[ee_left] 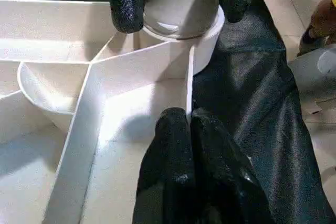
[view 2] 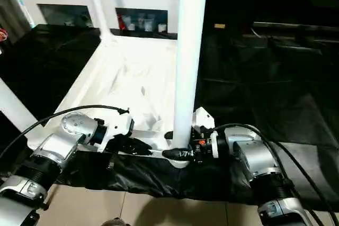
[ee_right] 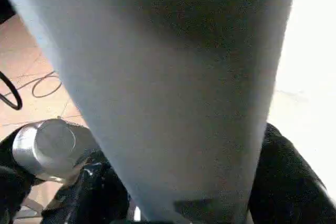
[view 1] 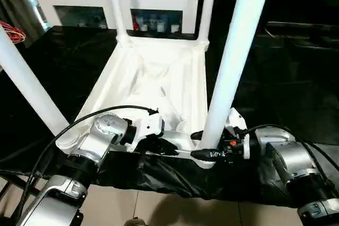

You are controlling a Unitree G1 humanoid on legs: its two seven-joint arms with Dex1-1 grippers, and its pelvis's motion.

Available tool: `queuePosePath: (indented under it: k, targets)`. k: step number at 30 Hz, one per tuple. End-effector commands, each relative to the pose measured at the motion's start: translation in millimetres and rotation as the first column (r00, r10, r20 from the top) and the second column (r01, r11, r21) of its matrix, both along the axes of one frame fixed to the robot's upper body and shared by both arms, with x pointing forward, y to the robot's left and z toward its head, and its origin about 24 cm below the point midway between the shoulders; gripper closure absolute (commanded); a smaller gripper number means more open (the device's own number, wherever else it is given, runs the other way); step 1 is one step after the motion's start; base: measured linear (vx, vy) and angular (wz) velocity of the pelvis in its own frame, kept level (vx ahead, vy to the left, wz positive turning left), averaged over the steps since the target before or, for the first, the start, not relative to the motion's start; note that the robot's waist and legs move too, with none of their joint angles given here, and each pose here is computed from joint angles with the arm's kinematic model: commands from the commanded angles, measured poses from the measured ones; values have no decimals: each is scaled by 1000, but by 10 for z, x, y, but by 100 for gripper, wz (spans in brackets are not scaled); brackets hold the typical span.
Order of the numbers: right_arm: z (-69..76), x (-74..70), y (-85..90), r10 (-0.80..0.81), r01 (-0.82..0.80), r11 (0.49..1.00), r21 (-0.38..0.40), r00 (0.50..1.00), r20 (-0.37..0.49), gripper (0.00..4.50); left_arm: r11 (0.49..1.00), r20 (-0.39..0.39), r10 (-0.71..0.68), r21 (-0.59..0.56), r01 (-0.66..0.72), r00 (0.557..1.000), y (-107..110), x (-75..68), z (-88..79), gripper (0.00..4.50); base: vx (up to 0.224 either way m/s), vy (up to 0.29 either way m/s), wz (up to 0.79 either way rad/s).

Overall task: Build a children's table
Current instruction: Rotate leg to tighten

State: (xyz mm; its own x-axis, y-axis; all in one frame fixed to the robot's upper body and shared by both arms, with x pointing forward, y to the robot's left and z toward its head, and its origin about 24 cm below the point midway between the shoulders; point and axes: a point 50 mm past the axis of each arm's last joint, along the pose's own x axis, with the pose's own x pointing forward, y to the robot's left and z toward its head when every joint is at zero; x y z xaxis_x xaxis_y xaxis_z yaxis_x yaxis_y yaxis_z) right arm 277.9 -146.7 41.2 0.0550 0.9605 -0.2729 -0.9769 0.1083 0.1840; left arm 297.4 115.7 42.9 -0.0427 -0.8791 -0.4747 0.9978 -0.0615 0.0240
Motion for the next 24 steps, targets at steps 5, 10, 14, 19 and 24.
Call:
queuePosePath:
  k: [5, 10, 14, 19, 24]
  targets:
    - [-128, -62, 323, 12, -10, 999, 40, 999, -40, 228, 993, 108, 98, -69, -91, 989, -122, 163, 200, 450, 0, 0, 0]
    - [-217, 39, 428, -184, 184, 982, 44, 983, -6, 238, 972, 115, 225, -101, -214, 967, -220, 231, 191, 450, 0, 0, 0]
    - [-305, 134, 490, -347, 347, 938, 5, 938, 9, 243, 956, 110, 277, -128, -263, 954, -341, 233, 178, 450, 0, 0, 0]
    - [-423, 297, 623, -609, 608, 793, -33, 793, -14, 247, 929, 97, 353, -157, -336, 930, -613, 171, 100, 450, 0, 0, 0]
    - [-447, 326, 802, -684, 684, 727, -56, 729, 16, 248, 909, 84, 394, -180, -375, 915, -802, 115, 67, 450, 0, 0, 0]
